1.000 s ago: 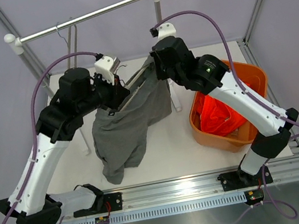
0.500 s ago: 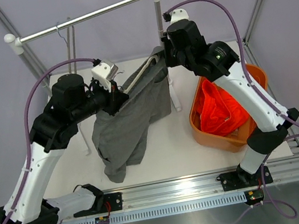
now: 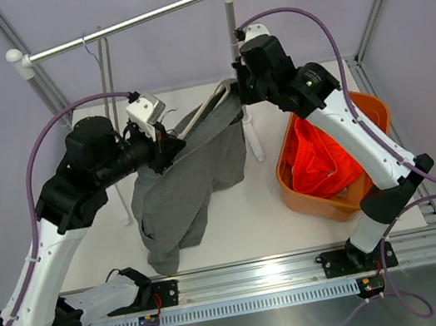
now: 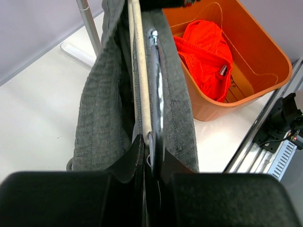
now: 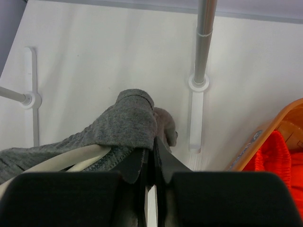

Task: Remove the shorts from the hanger

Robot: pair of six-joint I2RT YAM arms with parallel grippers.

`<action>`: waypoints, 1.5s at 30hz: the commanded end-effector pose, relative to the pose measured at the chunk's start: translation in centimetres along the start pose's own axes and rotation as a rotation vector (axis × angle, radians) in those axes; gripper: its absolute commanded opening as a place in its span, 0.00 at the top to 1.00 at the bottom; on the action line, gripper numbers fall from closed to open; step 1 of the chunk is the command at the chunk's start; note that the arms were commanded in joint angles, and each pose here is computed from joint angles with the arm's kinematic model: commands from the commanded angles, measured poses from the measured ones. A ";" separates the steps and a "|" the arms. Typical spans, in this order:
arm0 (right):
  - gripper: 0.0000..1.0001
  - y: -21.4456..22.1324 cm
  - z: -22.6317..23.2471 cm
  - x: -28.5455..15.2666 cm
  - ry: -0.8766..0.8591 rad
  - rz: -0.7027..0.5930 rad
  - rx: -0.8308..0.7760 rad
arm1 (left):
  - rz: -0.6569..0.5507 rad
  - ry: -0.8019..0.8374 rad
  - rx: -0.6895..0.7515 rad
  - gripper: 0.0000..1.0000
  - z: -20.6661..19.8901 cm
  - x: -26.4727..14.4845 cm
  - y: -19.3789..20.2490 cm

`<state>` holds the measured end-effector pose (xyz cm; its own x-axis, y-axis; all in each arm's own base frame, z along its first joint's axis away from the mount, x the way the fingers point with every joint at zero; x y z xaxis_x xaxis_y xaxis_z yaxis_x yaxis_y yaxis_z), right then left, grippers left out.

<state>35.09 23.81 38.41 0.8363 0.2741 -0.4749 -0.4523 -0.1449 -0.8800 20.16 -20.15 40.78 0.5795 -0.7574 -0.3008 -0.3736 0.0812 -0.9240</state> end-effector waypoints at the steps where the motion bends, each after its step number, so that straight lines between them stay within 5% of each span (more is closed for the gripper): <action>1: 0.95 -1.0 -3.5 0.5 0.123 -0.074 0.037 | -0.133 0.138 0.020 1.00 -3.1 -2.9 -2.3; 16: 1.00 1.1 2.7 -4.0 -0.119 -0.116 0.081 | -0.392 -0.067 -0.163 1.00 0.4 -0.8 -6.2; 28: 1.00 4.5 17.0 -10.6 -0.375 -0.124 -0.109 | -0.495 -0.093 -0.230 1.00 1.1 1.0 -10.2; 39: 1.00 6.3 19.0 -14.4 -0.459 -0.104 -0.248 | -0.707 -0.163 -0.232 1.00 2.0 -0.7 -15.4; 45: 1.00 4.2 15.1 -15.7 -0.306 -0.168 -0.244 | -0.674 -0.217 -0.205 1.00 2.6 -0.3 -16.7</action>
<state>13.36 36.76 37.54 0.6068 0.6534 -0.4526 -0.2599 -0.3751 -0.8898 28.48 -20.73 51.76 0.8512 -0.5028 0.1504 -0.1043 -0.4430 -0.8904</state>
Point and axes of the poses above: each gripper's point midway between its finger pads, its own x axis out along the fingers, its own z axis along the line the jaws close on, y = z × x, the point moved 2 cm from there along -x, back along the fingers, and after that the axes turned 10 degrees about -x, right-handed, at the moved point
